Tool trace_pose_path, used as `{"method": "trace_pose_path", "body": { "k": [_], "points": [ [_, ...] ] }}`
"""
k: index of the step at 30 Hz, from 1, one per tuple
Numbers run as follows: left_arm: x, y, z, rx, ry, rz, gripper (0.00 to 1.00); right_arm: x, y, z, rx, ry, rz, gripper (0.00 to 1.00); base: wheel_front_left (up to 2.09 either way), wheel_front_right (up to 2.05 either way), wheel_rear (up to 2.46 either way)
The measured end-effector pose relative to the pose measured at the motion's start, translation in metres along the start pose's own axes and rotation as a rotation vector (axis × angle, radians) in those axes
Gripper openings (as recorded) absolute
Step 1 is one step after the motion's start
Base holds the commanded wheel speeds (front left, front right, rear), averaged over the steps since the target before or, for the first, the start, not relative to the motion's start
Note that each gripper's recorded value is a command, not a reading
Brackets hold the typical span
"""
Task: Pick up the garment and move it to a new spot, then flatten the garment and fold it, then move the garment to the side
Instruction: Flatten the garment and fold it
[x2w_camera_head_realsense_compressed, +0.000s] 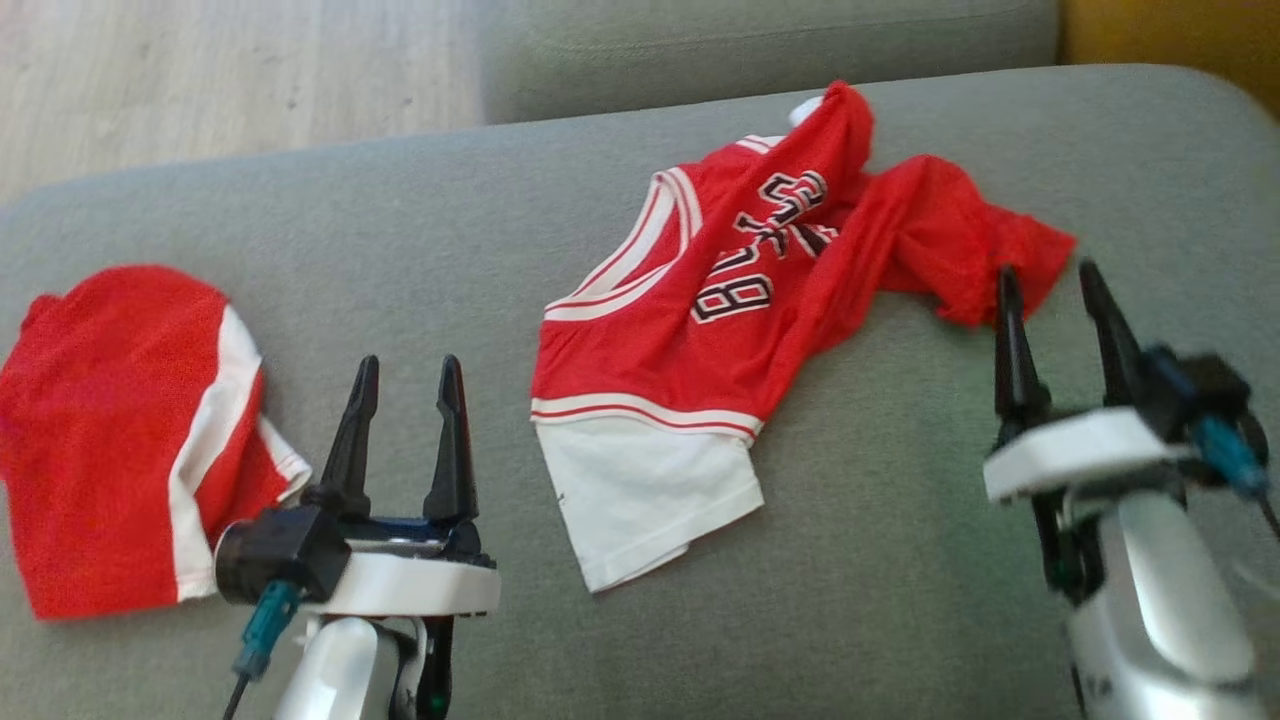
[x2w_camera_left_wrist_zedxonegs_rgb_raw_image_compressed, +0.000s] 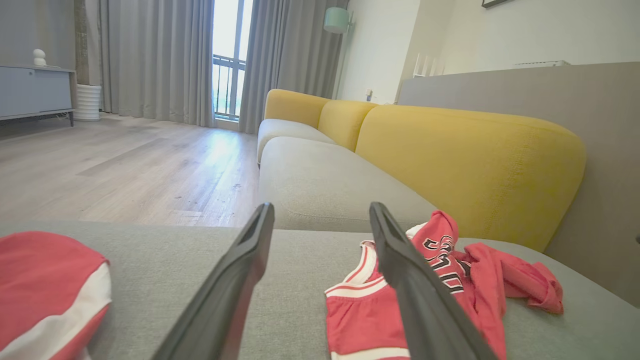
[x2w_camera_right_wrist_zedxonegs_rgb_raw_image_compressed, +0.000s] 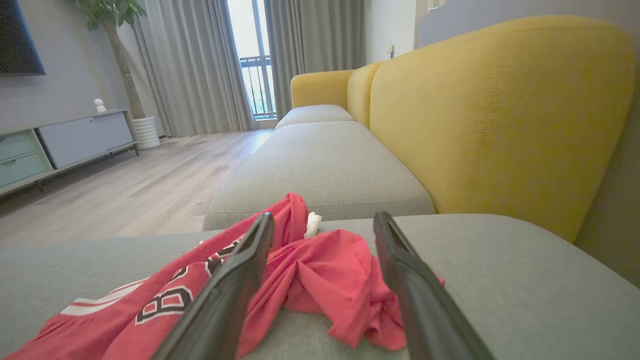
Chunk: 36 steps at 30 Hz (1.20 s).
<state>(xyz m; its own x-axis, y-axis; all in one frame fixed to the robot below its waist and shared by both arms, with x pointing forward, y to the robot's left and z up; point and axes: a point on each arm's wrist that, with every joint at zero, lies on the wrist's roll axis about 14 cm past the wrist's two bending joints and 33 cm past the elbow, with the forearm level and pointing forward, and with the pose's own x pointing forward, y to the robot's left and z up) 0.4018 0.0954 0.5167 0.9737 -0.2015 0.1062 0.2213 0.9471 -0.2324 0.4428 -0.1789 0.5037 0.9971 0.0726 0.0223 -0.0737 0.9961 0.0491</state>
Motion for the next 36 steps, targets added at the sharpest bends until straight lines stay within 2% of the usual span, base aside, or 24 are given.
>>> {"method": "trace_pose_path", "body": {
  "k": [7, 14, 18, 25, 30, 33, 36],
  "points": [
    [0.004, -0.021, -0.004, -0.01, 0.009, -0.061, 1.0, -0.049, -0.009, -0.014, 0.082, 0.011, -0.054, 1.0, 0.0, 0.0, 0.0],
    [0.007, -0.014, -0.014, -0.017, 0.034, -0.049, 1.0, -0.041, -0.018, -0.011, 0.082, 0.026, -0.077, 1.0, 0.0, 0.0, 0.0],
    [0.015, -0.009, -0.021, -0.025, 0.049, -0.042, 1.0, -0.013, -0.024, -0.01, 0.042, 0.064, -0.086, 1.0, 0.0, 0.0, 0.0],
    [0.031, 0.003, -0.035, -0.024, 0.075, -0.029, 1.0, 0.071, -0.042, -0.01, 0.056, 0.177, -0.134, 1.0, 0.0, 0.0, 0.0],
    [0.035, 0.014, -0.043, -0.02, 0.095, -0.016, 1.0, 0.11, -0.061, -0.037, -0.031, 0.34, -0.17, 1.0, 0.0, 0.0, 0.0],
    [0.038, 0.022, -0.044, -0.019, 0.097, 0.001, 1.0, 0.124, -0.067, -0.062, -0.049, 0.449, -0.184, 1.0, 0.0, 0.0, 0.0],
    [0.039, 0.03, -0.049, -0.02, 0.11, 0.024, 1.0, 0.131, -0.062, -0.083, -0.014, 0.522, -0.186, 1.0, 0.0, 0.0, 0.0]
  ]
}}
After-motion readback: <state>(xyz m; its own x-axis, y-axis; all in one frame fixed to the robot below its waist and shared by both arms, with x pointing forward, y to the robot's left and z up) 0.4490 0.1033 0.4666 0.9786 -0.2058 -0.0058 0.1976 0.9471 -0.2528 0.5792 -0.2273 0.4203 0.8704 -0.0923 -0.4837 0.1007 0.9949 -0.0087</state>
